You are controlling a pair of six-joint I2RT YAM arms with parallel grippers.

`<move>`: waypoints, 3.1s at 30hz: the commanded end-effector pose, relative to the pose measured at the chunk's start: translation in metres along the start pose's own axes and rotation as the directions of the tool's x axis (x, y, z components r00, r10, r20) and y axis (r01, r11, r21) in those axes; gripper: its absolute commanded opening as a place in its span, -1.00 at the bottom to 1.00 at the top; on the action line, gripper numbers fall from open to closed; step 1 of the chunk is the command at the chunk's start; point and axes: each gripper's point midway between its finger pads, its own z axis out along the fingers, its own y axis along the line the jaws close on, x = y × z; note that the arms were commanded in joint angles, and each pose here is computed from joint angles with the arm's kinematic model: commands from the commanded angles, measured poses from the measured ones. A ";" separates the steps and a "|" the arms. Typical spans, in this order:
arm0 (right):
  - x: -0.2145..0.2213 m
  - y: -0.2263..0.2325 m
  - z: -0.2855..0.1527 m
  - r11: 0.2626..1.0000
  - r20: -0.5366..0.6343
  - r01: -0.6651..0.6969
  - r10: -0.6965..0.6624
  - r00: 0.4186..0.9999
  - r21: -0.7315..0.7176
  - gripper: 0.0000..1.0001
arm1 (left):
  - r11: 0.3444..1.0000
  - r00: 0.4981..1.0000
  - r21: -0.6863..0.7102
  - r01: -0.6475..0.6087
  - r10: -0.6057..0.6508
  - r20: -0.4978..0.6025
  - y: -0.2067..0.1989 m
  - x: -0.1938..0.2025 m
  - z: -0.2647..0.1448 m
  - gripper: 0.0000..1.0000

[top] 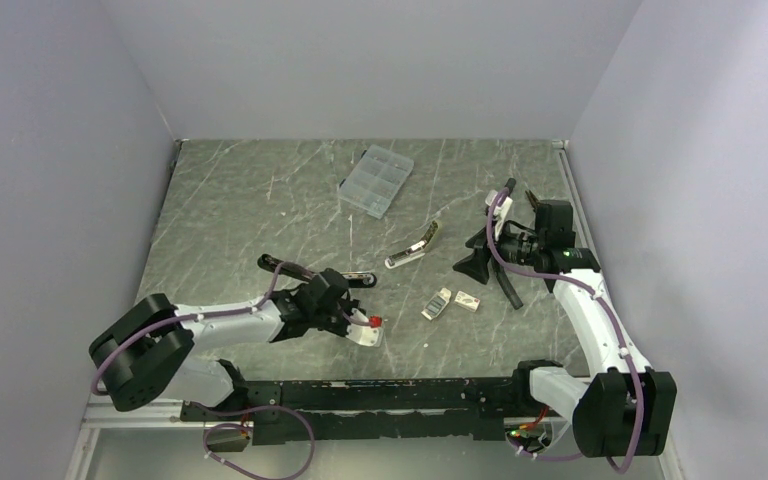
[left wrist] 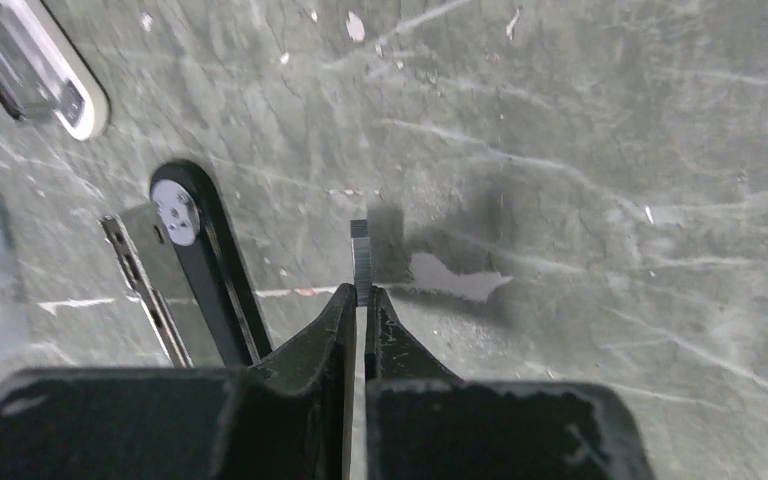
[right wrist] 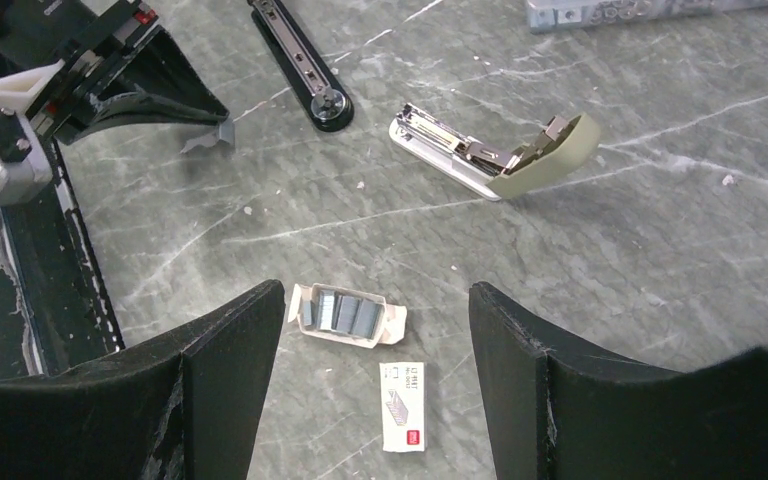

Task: Load the staples into the stapler
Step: Pick up the stapler, then place the staple at the center of the board, then pick up the staple from the center of the board.

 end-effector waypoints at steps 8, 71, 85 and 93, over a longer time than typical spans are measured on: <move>-0.002 -0.004 -0.001 0.999 0.003 0.034 -0.034 0.999 0.005 0.43 | 0.986 0.991 -0.095 -0.135 0.136 0.002 0.008 -0.015 0.006 -0.86; 0.079 0.128 0.213 0.959 -0.452 0.148 -0.247 0.857 -0.243 0.32 | 0.003 0.283 -0.533 0.846 -0.850 0.445 0.236 0.145 -0.219 0.89; 0.102 0.138 0.216 0.963 -0.527 0.183 -0.263 0.809 -0.198 0.21 | 0.003 0.269 -0.512 0.859 -0.853 0.447 0.232 0.147 -0.209 0.89; 0.114 0.133 0.212 0.962 -0.562 0.210 -0.271 0.782 -0.171 -0.15 | 0.003 0.288 -0.542 0.840 -0.850 0.441 0.227 0.151 -0.212 0.89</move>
